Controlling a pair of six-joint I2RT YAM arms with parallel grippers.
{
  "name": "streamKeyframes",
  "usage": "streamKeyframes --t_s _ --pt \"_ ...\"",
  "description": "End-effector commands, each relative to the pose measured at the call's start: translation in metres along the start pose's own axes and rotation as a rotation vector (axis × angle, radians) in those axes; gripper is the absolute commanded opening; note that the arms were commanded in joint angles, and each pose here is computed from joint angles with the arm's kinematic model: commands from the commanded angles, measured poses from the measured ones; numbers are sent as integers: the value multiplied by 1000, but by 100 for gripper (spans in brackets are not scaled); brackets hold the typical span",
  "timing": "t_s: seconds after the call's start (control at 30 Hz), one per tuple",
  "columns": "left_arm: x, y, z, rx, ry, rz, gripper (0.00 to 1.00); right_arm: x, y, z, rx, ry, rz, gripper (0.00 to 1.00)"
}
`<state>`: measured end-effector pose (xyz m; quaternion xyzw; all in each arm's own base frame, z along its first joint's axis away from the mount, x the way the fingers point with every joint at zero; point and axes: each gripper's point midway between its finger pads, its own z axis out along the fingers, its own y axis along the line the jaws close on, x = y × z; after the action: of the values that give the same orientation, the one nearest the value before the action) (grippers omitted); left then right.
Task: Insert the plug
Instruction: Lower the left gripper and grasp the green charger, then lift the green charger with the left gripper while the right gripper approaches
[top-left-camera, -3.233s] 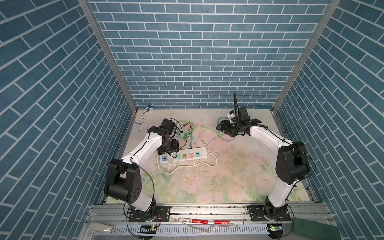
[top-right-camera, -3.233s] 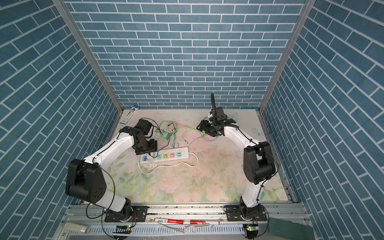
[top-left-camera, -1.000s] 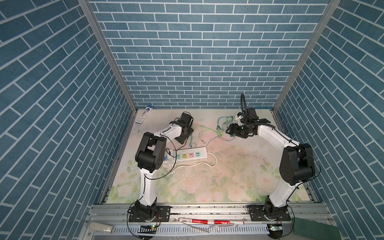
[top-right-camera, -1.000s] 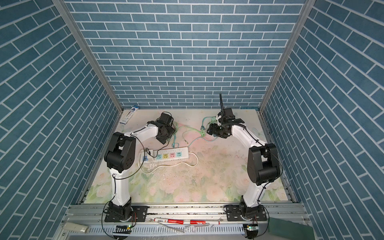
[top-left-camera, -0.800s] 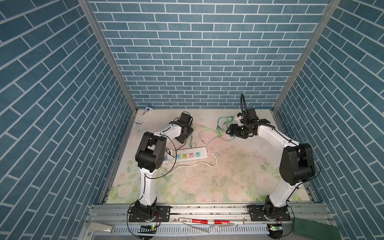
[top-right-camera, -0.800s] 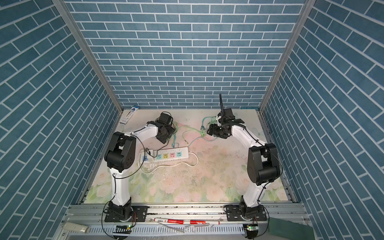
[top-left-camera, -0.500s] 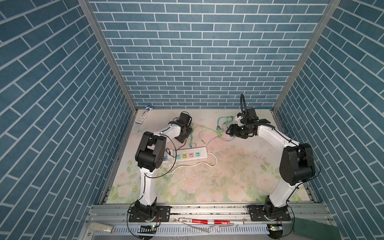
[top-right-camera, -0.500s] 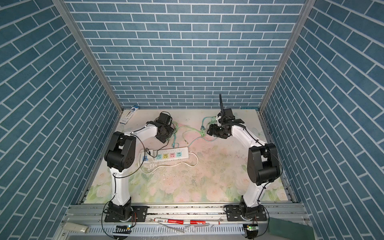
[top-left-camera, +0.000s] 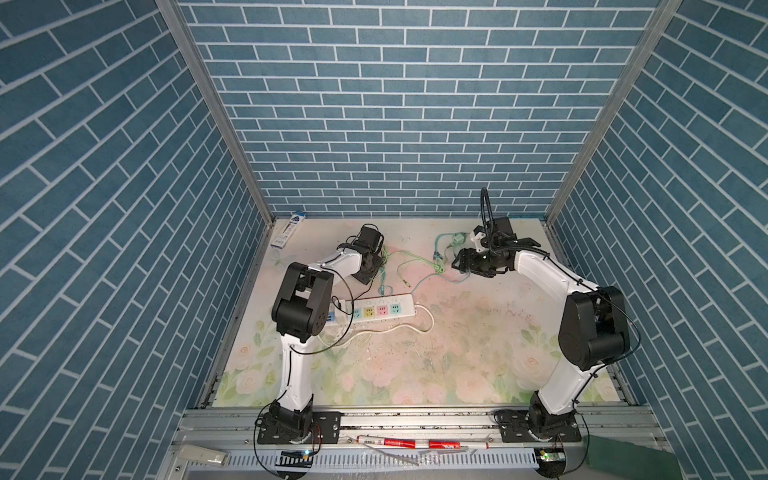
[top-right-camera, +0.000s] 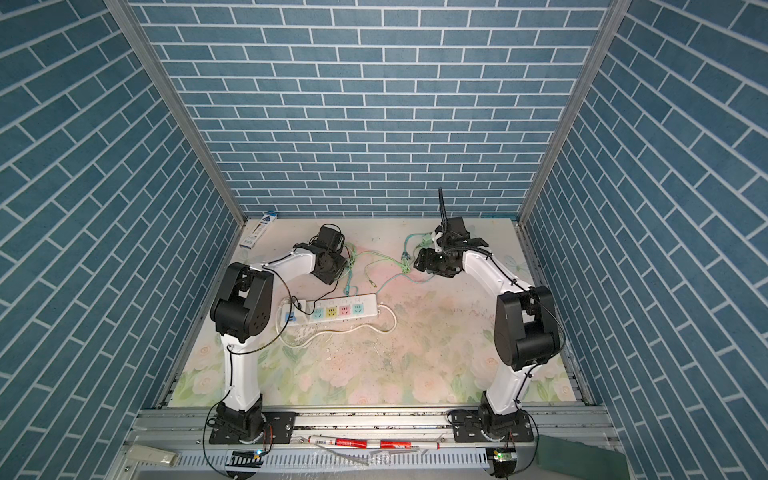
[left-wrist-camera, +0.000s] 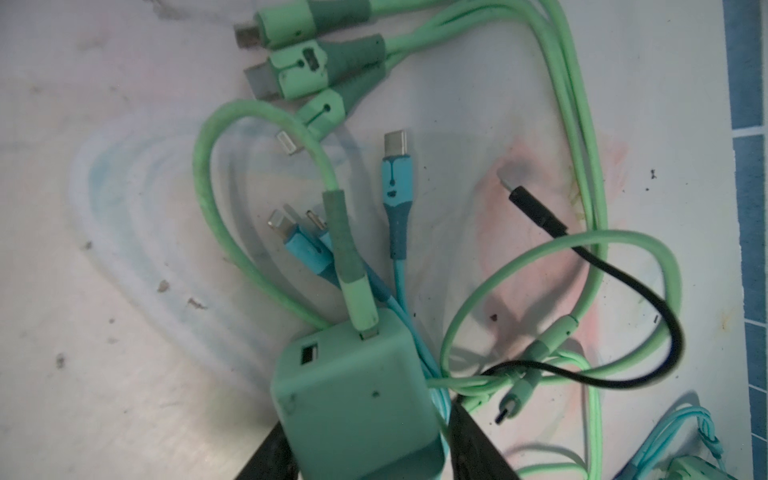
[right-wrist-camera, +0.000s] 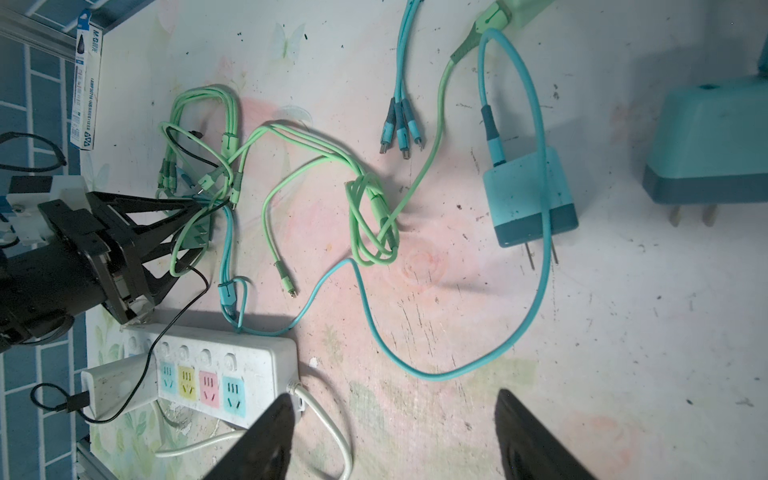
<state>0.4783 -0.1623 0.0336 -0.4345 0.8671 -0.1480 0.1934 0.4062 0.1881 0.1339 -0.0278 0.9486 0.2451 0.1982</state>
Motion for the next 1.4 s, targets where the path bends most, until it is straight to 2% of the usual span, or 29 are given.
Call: streamKeyframes --t_s 0.0,0.17,0.3,0.6,0.77,0.97,1.13,1.27,1.37 --pt "2 12 13 -28 12 -1 51 15 -10 9 16 53 -12 76" --pt "2 10 11 -16 18 22 41 15 -10 8 19 53 -14 75" --pt "-2 7 -4 -5 7 78 38 14 -10 8 18 52 -13 75" --pt "-9 -9 -67 16 6 300 39 4 -10 1 36 39 -43 75" --pt "-26 -16 -110 3 -61 424 39 -3 -10 -5 38 18 -46 75" --pt "-25 -57 -136 188 -93 600 41 -11 -1 -20 -12 -6 -33 75" --pt "12 -109 -145 478 -74 839 43 -24 10 -47 -90 -64 -4 75" --pt "30 -132 -148 605 -70 962 43 -32 25 -66 -174 -102 14 75" --pt "51 -143 -156 685 -76 1101 43 -34 40 -75 -248 -99 17 75"
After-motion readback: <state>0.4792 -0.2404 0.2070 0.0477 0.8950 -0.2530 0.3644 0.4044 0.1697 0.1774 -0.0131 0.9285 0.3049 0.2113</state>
